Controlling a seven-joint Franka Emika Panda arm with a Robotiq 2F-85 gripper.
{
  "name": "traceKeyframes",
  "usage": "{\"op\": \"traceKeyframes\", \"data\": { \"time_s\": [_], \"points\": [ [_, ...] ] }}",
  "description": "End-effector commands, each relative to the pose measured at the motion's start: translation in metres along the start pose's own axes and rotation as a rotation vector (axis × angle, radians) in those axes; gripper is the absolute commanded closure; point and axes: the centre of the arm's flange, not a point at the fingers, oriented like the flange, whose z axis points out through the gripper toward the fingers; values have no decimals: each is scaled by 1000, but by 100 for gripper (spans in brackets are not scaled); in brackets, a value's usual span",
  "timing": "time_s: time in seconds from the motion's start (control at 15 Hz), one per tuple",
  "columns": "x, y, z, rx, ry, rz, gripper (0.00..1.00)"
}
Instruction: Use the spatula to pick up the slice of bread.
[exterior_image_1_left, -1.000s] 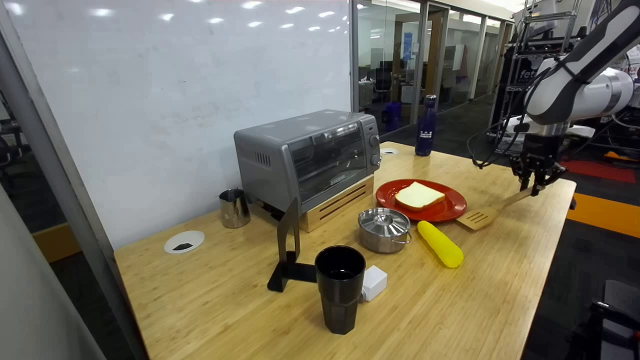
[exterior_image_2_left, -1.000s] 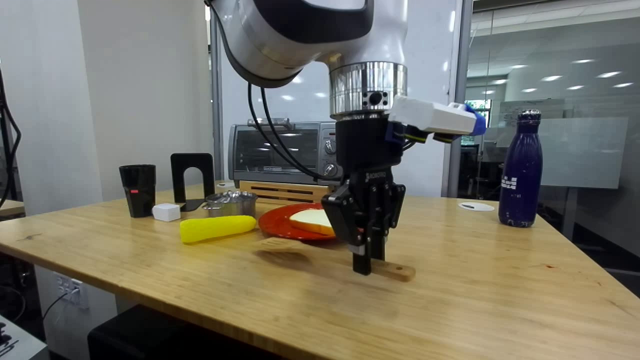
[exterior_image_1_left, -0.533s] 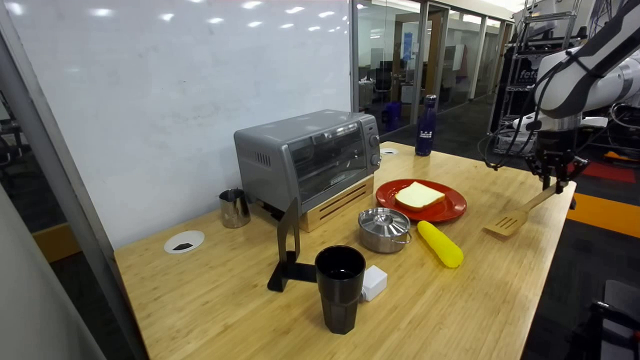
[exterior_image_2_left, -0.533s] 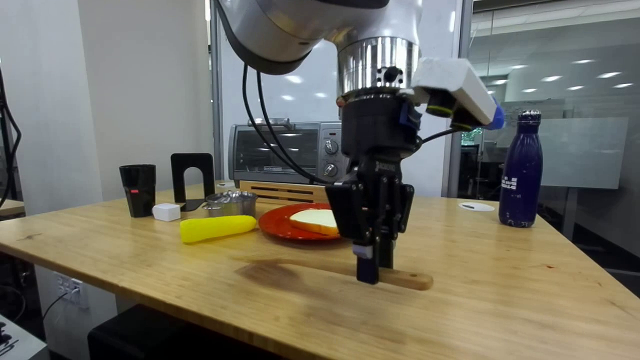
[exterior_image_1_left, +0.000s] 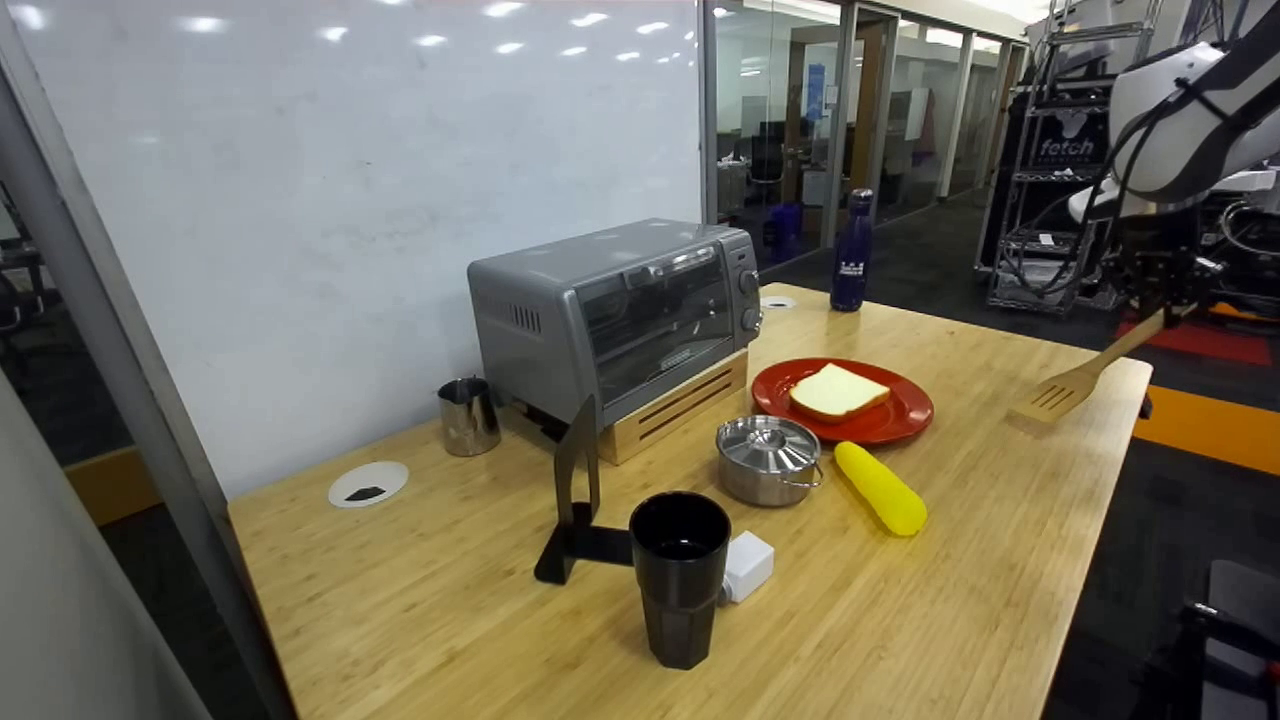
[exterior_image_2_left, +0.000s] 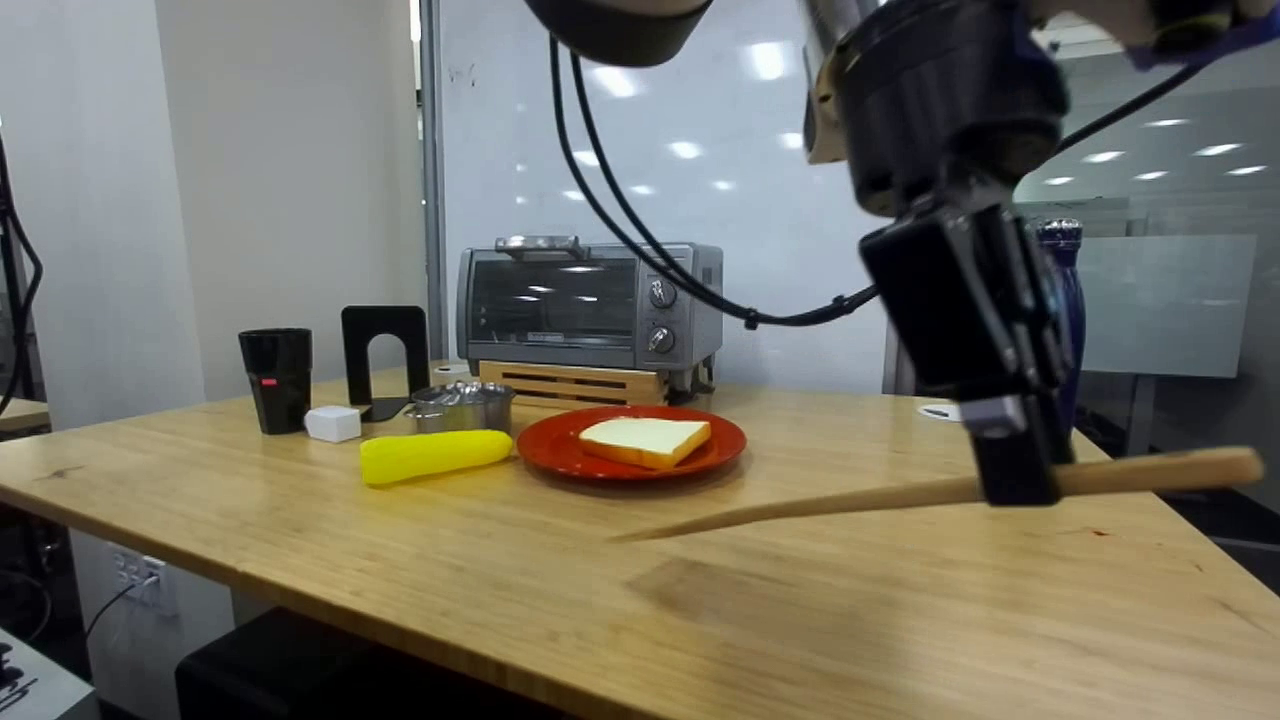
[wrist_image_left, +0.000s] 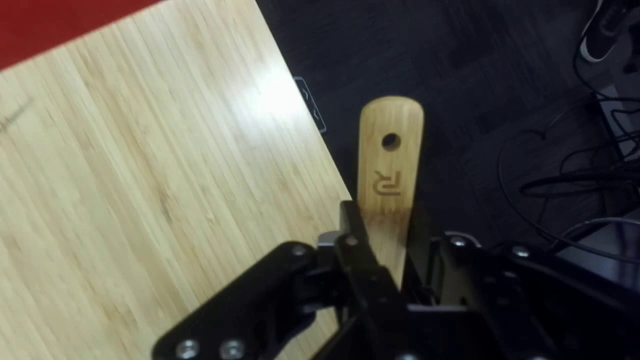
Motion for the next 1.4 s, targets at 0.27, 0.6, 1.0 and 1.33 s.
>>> {"op": "traceKeyframes", "data": {
  "time_s": [0.27,0.6,1.0,1.33],
  "points": [
    [-46,32,-49,-62,-88,145,93],
    [-58,64,-68,-96,-129,223,93],
    [-54,110,-72,-114,-158,273,93],
    [-32,145,-77,-159,-153,247,93]
  ]
}}
